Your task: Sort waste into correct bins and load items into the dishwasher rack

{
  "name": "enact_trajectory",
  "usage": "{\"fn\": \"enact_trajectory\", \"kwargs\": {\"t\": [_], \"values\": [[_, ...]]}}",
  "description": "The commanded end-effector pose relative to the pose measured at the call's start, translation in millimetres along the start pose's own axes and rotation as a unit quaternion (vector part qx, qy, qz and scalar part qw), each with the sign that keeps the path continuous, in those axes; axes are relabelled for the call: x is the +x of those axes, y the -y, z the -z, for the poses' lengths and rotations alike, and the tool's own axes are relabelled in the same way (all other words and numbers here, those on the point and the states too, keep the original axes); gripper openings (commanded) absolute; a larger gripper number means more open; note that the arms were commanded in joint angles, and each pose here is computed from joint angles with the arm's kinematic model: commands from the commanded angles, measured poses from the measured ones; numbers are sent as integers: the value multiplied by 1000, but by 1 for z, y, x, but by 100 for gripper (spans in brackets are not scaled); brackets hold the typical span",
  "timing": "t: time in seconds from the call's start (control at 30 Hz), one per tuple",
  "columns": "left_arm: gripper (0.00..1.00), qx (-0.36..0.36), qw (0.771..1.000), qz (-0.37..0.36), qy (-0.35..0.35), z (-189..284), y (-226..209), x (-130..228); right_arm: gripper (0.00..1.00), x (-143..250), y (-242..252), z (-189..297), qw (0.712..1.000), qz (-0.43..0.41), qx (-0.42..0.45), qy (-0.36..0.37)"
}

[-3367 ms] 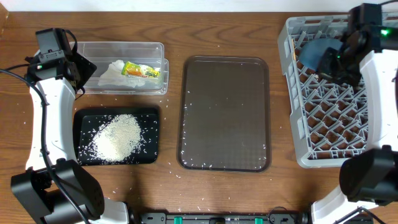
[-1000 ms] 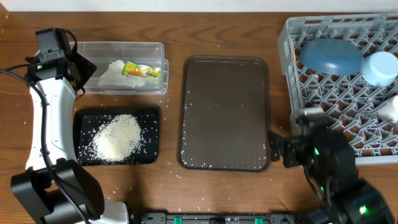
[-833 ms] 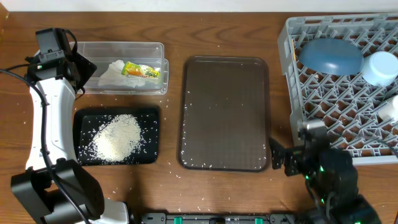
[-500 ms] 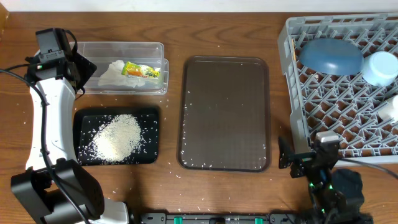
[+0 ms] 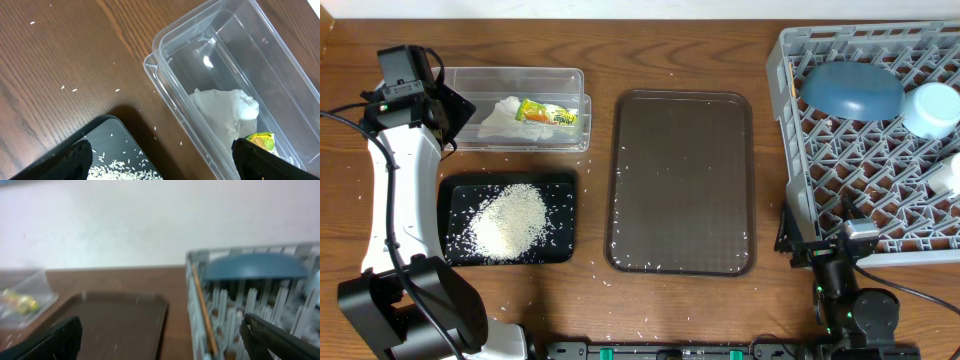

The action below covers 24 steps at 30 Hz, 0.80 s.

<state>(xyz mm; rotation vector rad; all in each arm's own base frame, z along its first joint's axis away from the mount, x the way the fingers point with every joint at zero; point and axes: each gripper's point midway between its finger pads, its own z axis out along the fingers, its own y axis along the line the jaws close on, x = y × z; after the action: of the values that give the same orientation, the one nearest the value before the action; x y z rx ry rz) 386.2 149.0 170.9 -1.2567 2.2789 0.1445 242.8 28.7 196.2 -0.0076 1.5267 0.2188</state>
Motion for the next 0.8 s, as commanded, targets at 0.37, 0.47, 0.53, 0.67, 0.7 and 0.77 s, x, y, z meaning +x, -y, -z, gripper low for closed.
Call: {"fn": "enact_trajectory", "kwargs": {"t": [0.37, 0.47, 0.53, 0.67, 0.7, 0.77], "values": [[92, 2, 1000, 1, 8, 7, 0, -4, 99, 37, 15, 1, 994, 93, 23, -58], [92, 2, 1000, 1, 8, 7, 0, -4, 99, 36, 15, 1, 993, 101, 24, -57], [92, 2, 1000, 1, 8, 7, 0, -4, 99, 36, 15, 1, 993, 101, 22, -57], [92, 2, 1000, 1, 8, 7, 0, -4, 99, 36, 15, 1, 993, 101, 22, -57], [92, 2, 1000, 1, 8, 7, 0, -4, 99, 36, 15, 1, 993, 101, 22, -57], [92, 2, 1000, 1, 8, 7, 0, -4, 99, 36, 15, 1, 993, 101, 22, -57]]}}
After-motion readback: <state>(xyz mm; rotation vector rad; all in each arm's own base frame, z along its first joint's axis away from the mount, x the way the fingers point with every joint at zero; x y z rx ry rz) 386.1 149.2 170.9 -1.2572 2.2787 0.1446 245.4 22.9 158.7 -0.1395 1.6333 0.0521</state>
